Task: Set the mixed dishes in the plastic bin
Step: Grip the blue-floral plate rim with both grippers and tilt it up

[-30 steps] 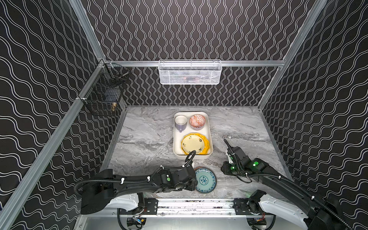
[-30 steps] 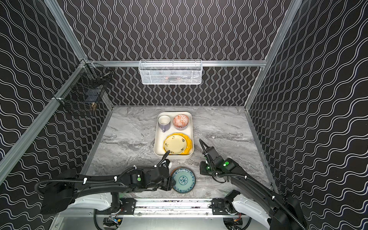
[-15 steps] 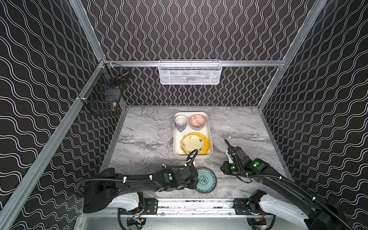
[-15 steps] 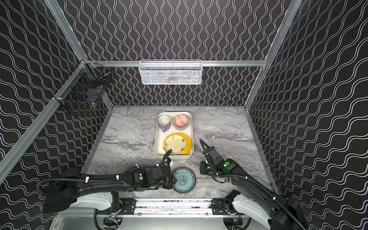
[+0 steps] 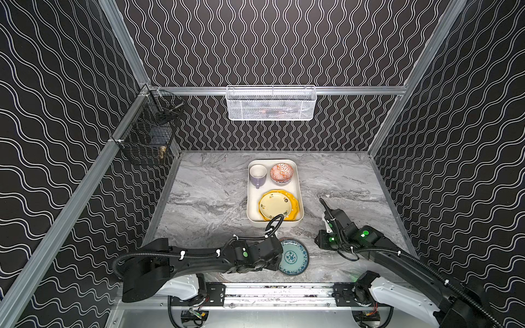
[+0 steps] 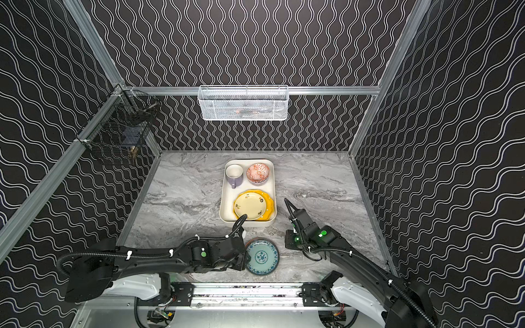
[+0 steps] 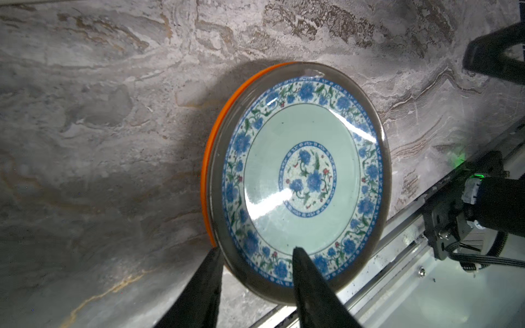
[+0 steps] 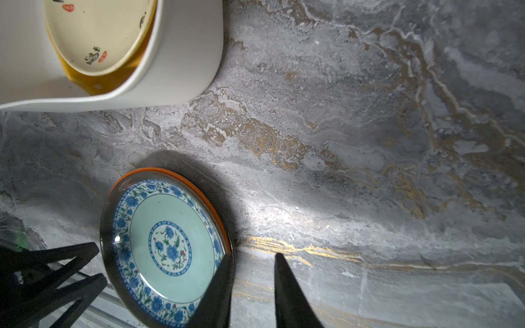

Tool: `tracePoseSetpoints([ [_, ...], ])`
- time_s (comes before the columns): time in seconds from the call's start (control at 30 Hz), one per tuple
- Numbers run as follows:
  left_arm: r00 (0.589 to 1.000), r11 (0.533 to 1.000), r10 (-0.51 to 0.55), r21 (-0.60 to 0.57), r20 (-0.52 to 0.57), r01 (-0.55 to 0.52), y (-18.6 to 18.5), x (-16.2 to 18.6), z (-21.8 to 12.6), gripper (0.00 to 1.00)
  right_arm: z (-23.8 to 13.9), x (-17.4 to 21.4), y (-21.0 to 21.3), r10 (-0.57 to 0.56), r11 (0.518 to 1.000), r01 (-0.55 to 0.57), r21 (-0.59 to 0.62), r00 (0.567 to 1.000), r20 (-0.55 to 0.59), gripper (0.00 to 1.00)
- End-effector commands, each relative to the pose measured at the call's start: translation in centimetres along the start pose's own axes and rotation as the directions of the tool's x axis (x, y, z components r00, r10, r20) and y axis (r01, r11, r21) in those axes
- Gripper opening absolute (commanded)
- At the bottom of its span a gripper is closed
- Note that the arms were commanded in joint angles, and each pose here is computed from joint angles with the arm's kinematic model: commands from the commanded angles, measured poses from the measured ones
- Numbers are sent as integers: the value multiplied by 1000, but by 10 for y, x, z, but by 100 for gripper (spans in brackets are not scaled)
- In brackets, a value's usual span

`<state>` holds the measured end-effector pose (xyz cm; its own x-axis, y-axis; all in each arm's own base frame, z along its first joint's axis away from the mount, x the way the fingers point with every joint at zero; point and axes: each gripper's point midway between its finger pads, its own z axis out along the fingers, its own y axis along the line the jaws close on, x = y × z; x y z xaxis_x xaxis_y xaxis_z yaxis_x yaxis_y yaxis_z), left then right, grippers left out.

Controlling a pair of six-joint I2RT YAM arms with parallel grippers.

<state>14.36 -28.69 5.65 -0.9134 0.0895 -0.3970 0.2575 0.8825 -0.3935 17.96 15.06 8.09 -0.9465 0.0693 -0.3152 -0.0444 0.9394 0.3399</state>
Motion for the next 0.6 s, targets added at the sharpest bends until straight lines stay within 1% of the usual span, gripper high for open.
tracePoseSetpoints([
  [0.0, 1000, 1000, -5, 16, 15, 5, -6, -5, 2, 45, 0, -2, 2, 7, 1000, -7, -6, 1000, 7, 28],
  [0.3, 1000, 1000, 12, 25, 0, -12, -13, -5, 9, 44, 1, -1, 2, 12, 1000, -12, -8, 1000, -1, 28],
  [0.57, 1000, 999, 26, 30, -8, -26, -18, -6, 13, 44, 11, 11, 5, 35, 999, -36, -39, 999, -41, 28],
])
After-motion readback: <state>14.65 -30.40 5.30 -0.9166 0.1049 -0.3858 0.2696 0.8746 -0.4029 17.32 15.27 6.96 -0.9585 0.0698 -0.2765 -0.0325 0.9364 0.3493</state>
